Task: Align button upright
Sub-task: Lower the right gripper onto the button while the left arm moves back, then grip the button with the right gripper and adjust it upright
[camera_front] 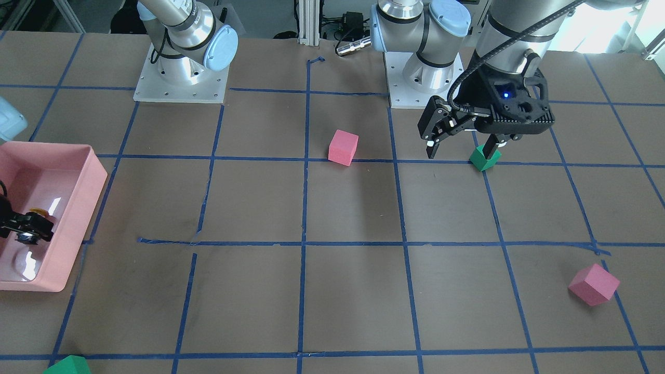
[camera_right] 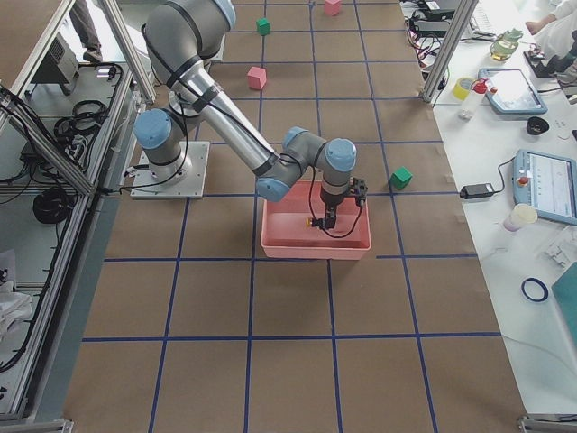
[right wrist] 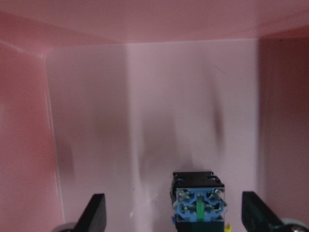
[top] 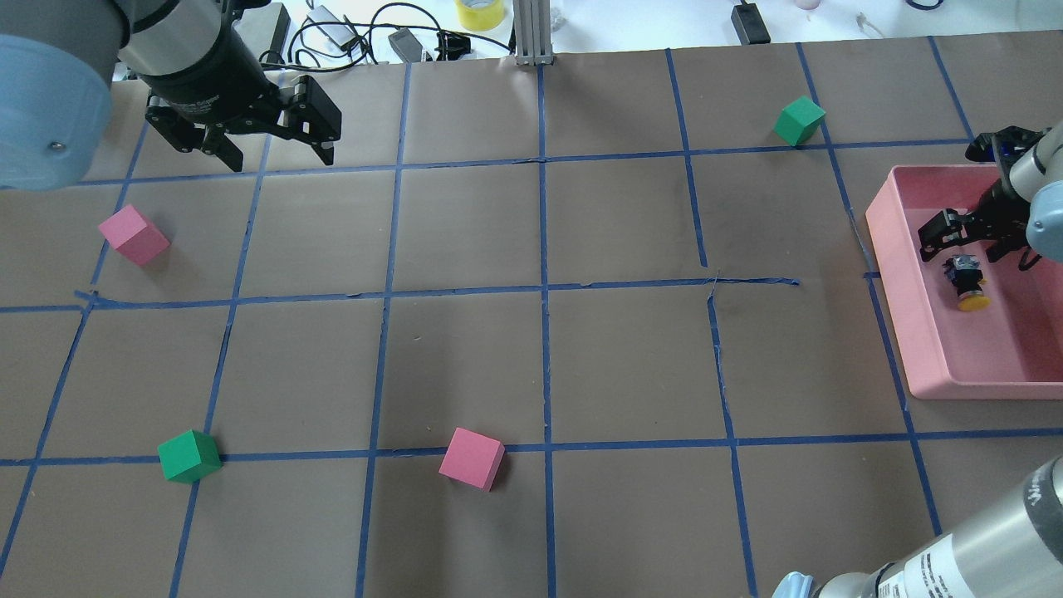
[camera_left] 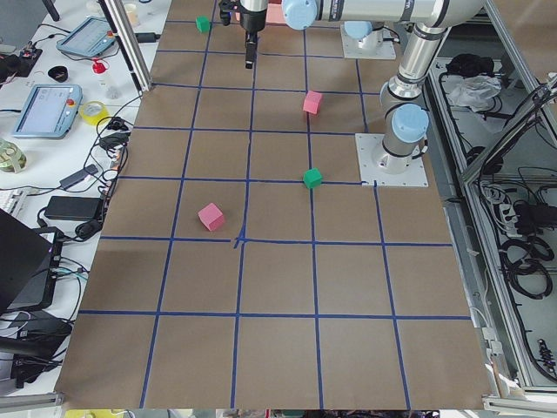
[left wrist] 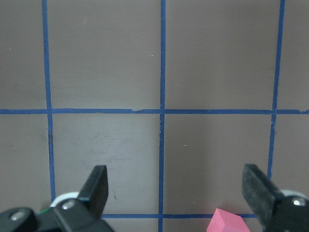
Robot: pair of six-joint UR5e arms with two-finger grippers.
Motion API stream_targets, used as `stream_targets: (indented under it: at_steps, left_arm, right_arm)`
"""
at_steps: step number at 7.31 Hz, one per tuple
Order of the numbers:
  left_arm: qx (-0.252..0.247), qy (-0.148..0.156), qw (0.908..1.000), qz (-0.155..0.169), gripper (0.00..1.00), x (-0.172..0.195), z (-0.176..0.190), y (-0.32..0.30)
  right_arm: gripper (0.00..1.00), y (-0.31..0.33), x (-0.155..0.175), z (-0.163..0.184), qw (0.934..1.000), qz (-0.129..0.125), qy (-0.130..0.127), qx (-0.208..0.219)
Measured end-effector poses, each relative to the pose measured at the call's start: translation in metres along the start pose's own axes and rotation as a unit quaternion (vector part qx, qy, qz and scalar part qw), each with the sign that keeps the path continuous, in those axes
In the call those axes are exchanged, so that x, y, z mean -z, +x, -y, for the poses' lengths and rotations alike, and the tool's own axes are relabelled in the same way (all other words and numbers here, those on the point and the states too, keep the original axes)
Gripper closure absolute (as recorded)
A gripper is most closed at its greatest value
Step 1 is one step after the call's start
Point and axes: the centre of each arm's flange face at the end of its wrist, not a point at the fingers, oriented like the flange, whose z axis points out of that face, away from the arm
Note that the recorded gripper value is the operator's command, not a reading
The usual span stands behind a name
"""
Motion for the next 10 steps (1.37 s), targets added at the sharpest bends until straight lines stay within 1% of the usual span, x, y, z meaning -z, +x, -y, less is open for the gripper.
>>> stream_targets:
  at_steps: [5,10]
  left_arm:
    - [0.000,0.000,1.0000,0.002,0.00,0.003,-0.002,0.000]
    - [0.000,-0.003,1.0000,0.002,0.00,0.003,-0.004,0.000]
  right_arm:
    - [0.00,0.000,-0.012,-0.013,0.9998,0.008,-0.018,-0.004]
    - [0.00,0.011,-0.017,-0.023,0.9995,0.012,-0.025,-0.015]
